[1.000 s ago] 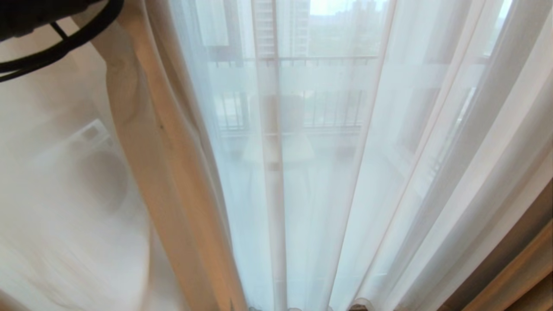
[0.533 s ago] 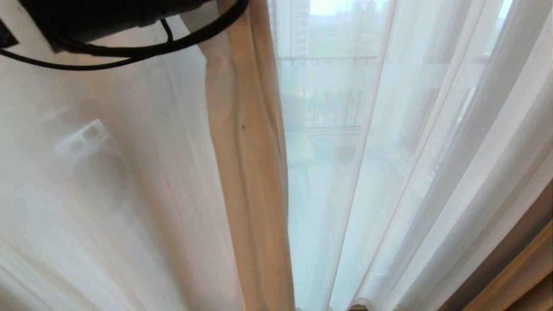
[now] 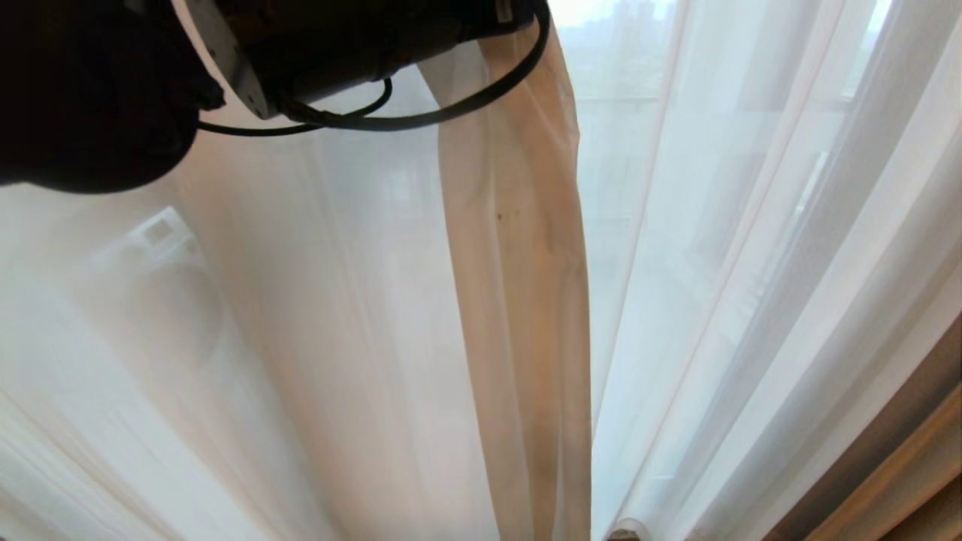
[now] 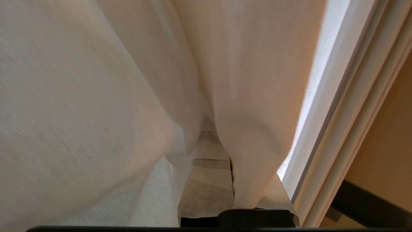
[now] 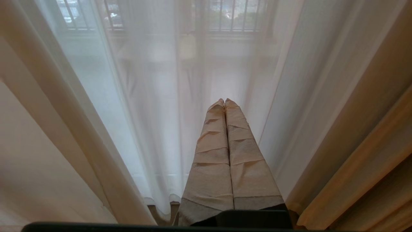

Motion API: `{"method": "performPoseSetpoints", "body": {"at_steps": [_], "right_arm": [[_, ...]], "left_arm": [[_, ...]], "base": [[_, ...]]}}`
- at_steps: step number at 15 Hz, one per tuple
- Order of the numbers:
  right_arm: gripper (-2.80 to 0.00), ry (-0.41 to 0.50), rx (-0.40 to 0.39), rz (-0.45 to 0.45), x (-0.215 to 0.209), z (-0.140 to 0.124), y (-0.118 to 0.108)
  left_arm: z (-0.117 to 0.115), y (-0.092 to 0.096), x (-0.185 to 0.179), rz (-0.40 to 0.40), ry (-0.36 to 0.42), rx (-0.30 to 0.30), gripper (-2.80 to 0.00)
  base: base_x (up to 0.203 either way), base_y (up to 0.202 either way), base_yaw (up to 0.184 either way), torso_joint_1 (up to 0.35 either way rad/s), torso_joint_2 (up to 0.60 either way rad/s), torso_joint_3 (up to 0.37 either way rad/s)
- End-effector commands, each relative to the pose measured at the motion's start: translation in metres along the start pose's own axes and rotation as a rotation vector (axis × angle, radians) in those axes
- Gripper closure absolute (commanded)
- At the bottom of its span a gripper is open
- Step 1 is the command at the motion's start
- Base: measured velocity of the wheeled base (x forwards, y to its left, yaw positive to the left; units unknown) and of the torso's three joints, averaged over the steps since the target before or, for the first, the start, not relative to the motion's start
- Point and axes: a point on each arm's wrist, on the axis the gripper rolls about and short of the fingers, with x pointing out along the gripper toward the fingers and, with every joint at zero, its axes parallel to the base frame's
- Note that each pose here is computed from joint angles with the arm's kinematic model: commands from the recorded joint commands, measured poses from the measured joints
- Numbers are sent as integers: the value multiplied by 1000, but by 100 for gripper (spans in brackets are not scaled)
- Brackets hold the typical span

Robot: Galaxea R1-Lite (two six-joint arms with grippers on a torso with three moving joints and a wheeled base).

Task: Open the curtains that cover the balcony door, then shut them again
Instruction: Close the inner curtains on both sides

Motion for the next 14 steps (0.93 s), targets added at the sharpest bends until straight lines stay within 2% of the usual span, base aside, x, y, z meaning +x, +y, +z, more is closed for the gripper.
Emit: {"method": "performPoseSetpoints", "body": {"at_steps": [1, 4, 7, 9, 14], "right_arm": [[0, -1, -1, 1, 0, 0, 0], [0, -1, -1, 1, 0, 0, 0], [0, -1, -1, 1, 0, 0, 0], [0, -1, -1, 1, 0, 0, 0], [0, -1, -1, 1, 0, 0, 0]], "left_arm": [[-19, -3, 14, -14, 43, -7, 0], [-31, -9, 23, -28, 44, -13, 0], [-34, -6, 26, -11, 45, -22, 0], [-28, 5, 22, 34, 29, -15, 0], [13, 46, -10, 160, -60, 23, 0]], "base": [[0, 0, 0, 0, 0, 0], [0, 0, 0, 0, 0, 0], [0, 0, 0, 0, 0, 0], [0, 0, 0, 0, 0, 0], [0, 0, 0, 0, 0, 0]]}}
